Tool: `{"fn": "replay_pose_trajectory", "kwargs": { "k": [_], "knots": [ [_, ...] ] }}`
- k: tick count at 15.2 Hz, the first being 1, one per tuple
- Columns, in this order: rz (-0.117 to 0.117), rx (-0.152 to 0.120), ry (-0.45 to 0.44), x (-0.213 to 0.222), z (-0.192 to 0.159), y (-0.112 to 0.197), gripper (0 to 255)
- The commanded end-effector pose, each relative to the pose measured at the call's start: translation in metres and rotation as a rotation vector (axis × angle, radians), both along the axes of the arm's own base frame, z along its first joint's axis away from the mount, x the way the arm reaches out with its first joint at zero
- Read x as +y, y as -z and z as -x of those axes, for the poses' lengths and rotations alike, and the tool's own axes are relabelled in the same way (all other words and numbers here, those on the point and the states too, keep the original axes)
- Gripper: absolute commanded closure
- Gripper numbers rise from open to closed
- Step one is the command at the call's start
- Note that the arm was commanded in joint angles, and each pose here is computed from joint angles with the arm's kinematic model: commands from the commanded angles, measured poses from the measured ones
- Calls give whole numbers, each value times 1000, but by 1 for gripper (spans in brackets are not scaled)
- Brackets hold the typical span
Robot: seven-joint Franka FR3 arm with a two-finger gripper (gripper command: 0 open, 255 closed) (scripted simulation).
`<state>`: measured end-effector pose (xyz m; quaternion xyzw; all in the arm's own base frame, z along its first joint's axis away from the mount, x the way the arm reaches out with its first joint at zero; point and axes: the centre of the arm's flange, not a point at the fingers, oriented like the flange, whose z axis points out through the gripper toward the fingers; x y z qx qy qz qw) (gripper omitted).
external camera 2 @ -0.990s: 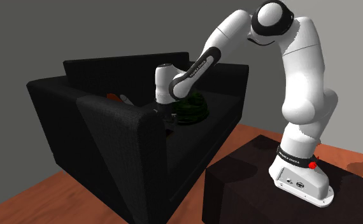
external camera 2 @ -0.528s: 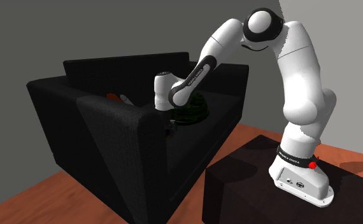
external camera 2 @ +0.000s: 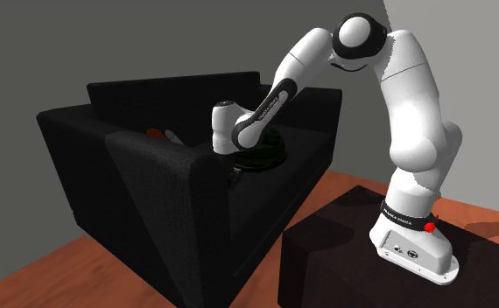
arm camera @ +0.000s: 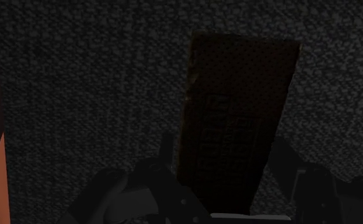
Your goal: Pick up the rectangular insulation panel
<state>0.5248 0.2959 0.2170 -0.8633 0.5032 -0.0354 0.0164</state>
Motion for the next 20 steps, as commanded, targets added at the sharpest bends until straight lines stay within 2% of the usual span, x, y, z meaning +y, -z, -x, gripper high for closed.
{"fn": "replay_pose_trajectory", "kwargs": {
  "k": [1,4,20],
  "knots": [
    [1,1,1,-1,0,0,255],
    [1,1,1,-1,0,1,255],
    [1,1,1,-1,0,-79,255]
  ]
}}
